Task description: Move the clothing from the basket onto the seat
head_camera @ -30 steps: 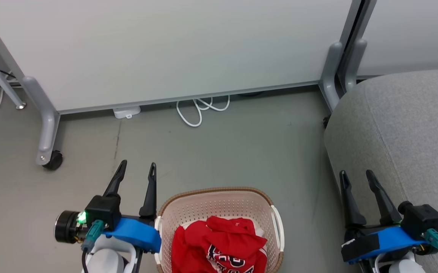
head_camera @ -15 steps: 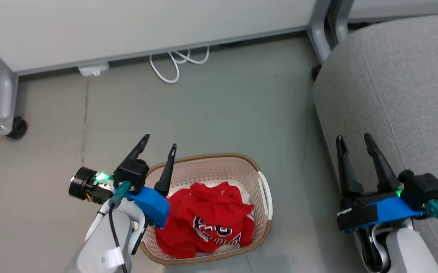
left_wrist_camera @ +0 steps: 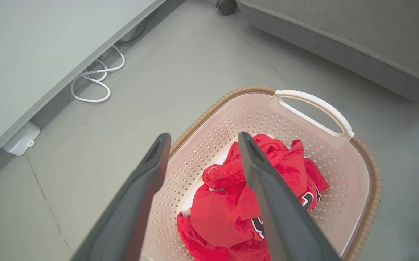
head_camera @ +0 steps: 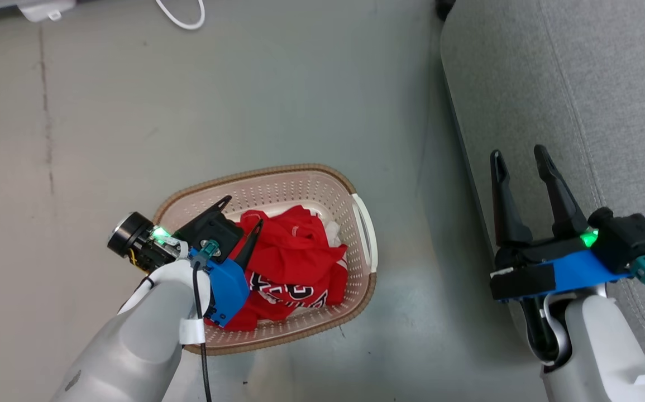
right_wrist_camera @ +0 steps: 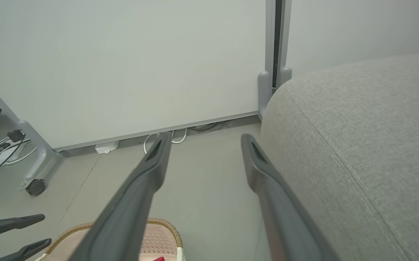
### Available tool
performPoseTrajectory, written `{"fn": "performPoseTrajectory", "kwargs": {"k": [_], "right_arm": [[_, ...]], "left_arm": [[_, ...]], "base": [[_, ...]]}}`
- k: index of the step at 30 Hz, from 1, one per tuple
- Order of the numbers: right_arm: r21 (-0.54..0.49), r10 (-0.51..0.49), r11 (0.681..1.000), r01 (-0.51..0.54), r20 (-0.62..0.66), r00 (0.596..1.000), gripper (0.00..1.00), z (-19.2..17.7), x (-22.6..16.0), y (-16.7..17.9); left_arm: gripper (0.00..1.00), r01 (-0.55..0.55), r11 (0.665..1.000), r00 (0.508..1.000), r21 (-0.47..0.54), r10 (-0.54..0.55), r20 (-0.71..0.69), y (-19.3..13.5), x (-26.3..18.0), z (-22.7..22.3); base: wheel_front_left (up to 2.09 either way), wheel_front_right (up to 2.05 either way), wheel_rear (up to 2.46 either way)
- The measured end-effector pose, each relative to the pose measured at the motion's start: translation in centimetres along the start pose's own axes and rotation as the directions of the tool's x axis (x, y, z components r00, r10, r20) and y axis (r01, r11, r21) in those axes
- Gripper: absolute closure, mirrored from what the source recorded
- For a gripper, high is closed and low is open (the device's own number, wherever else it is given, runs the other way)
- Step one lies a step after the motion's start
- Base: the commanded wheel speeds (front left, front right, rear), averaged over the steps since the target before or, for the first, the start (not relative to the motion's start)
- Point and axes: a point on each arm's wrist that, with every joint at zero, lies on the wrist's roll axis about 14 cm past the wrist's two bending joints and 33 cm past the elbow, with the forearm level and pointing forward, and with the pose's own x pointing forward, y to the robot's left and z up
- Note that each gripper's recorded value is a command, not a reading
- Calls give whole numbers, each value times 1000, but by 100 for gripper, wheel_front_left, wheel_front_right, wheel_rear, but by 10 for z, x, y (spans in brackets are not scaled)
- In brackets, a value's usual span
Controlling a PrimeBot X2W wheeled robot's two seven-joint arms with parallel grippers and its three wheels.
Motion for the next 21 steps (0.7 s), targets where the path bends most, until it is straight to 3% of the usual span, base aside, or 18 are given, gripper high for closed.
{"fn": "performPoseTrajectory", "kwargs": {"k": [10, 21], "right_arm": [[-20, -15, 1000, 14, -30, 999, 0, -19, 17, -11], [-37, -19, 999, 16, -77, 997, 0, -49, 36, -19]], "left_arm": [[0, 171, 982, 969, 80, -153, -193, -26, 25, -55], [0, 287, 952, 901, 108, -230, -368, -29, 42, -111]], "base": [[0, 0, 0], [0, 0, 0]]}}
